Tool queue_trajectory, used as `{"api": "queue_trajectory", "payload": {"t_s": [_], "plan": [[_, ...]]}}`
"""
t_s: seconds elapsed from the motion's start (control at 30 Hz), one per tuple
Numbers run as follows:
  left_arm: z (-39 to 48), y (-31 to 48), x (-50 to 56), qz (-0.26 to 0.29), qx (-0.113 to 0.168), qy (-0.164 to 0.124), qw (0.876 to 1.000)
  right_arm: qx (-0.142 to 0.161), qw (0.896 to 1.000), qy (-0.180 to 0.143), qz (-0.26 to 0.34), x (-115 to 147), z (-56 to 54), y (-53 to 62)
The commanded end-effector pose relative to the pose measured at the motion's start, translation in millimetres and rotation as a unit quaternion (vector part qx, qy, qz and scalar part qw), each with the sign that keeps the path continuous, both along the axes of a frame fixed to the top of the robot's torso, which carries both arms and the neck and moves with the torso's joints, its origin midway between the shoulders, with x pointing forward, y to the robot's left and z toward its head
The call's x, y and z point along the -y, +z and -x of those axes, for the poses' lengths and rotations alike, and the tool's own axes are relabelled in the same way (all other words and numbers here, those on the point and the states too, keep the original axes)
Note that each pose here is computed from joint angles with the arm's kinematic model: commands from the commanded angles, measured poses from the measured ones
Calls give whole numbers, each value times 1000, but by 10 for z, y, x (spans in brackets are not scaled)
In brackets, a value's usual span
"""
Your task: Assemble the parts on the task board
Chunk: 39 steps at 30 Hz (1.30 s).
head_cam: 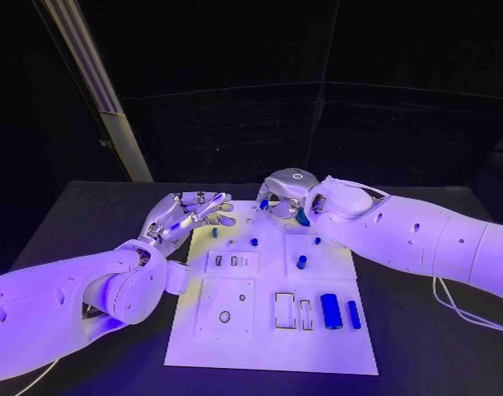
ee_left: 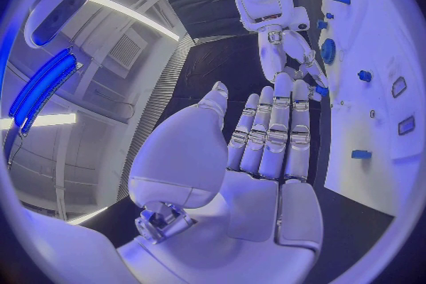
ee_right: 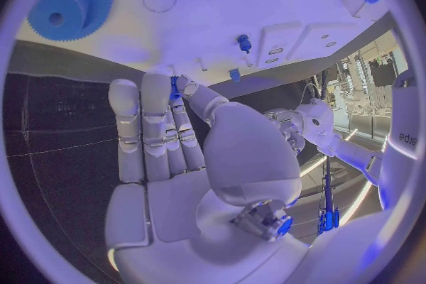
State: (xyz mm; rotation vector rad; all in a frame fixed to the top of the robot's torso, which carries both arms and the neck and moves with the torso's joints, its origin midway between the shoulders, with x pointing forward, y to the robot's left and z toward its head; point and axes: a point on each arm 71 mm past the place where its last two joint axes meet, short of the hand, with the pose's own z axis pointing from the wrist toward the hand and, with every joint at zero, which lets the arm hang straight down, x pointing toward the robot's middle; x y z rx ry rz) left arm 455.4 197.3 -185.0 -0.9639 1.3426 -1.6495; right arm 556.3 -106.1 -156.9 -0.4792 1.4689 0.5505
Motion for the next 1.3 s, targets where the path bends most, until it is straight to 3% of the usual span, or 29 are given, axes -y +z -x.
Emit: {"api": "queue_trajectory", "payload": {"t_s": [0.03, 1.3], "plan": [[-2, 20, 19, 2, 5, -11, 1000, 7, 1000, -12, -13, -8, -31, 33], [-25, 58, 55, 2, 5, -17, 1000, -21, 1000, -15, 8, -205, -123, -28]]}}
